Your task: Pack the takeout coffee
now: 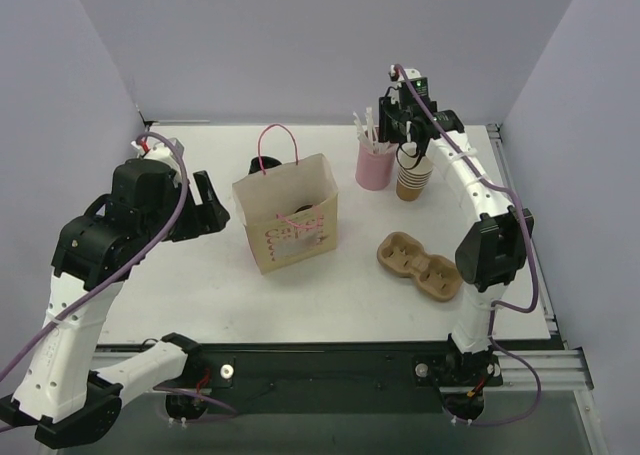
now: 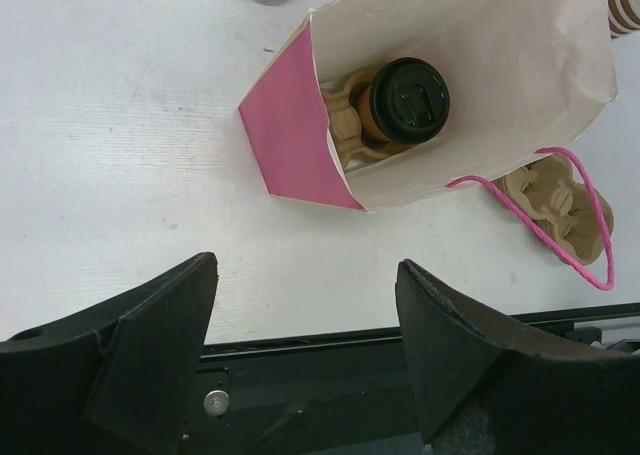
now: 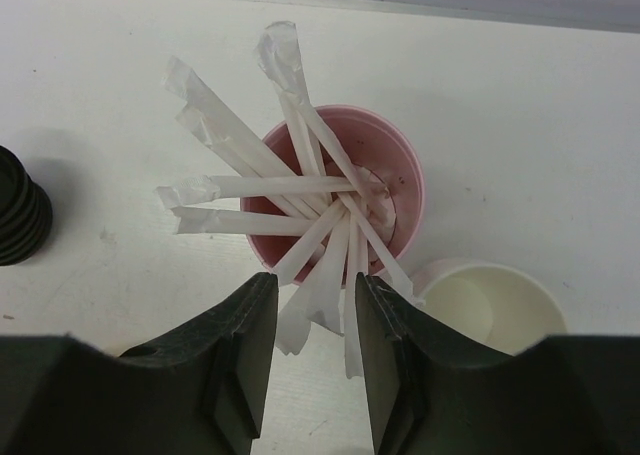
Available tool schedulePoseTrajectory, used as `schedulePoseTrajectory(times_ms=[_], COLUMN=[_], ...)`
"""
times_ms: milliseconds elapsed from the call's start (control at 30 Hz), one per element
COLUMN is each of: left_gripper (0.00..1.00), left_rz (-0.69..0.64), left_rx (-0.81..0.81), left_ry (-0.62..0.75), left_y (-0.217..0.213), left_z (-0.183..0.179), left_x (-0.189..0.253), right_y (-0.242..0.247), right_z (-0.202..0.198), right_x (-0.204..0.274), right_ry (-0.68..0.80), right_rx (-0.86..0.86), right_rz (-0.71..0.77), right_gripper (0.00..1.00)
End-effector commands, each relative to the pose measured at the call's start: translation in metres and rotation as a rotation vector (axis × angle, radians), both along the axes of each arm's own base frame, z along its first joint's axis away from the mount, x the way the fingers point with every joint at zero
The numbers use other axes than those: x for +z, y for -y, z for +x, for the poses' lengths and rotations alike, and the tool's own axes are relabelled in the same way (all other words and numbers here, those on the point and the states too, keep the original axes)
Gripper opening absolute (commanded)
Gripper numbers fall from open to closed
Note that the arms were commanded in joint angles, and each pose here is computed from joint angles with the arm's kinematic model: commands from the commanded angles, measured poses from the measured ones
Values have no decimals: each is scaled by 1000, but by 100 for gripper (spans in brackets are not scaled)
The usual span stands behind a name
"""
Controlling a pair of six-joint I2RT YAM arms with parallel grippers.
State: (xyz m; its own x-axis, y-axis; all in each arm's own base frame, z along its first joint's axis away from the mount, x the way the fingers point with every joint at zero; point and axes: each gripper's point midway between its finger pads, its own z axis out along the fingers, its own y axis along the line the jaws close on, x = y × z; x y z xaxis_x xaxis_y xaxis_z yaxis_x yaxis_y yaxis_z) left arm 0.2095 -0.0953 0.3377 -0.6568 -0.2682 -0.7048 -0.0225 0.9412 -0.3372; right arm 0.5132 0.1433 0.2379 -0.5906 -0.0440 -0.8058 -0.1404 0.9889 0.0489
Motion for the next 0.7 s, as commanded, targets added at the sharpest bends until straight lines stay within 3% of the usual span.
schedulePoseTrajectory(times_ms=[0,400,667], left_gripper=[82,82,82], left_rz=[-19,-46,-58], left_rx=[25,38,40], left_ry=[17,22,23], left_y=[-3,-2,-2], left_z=[-2,-4,-5], left_x=[5,7,8], right_y=[5,9,8], right_z=[-11,-18,-9], right_x=[18,8,13], right_ry=[26,3,24], right_rx=[-12,-12,-1], right_rz=[3,-22,-33], right_gripper=[37,25,30])
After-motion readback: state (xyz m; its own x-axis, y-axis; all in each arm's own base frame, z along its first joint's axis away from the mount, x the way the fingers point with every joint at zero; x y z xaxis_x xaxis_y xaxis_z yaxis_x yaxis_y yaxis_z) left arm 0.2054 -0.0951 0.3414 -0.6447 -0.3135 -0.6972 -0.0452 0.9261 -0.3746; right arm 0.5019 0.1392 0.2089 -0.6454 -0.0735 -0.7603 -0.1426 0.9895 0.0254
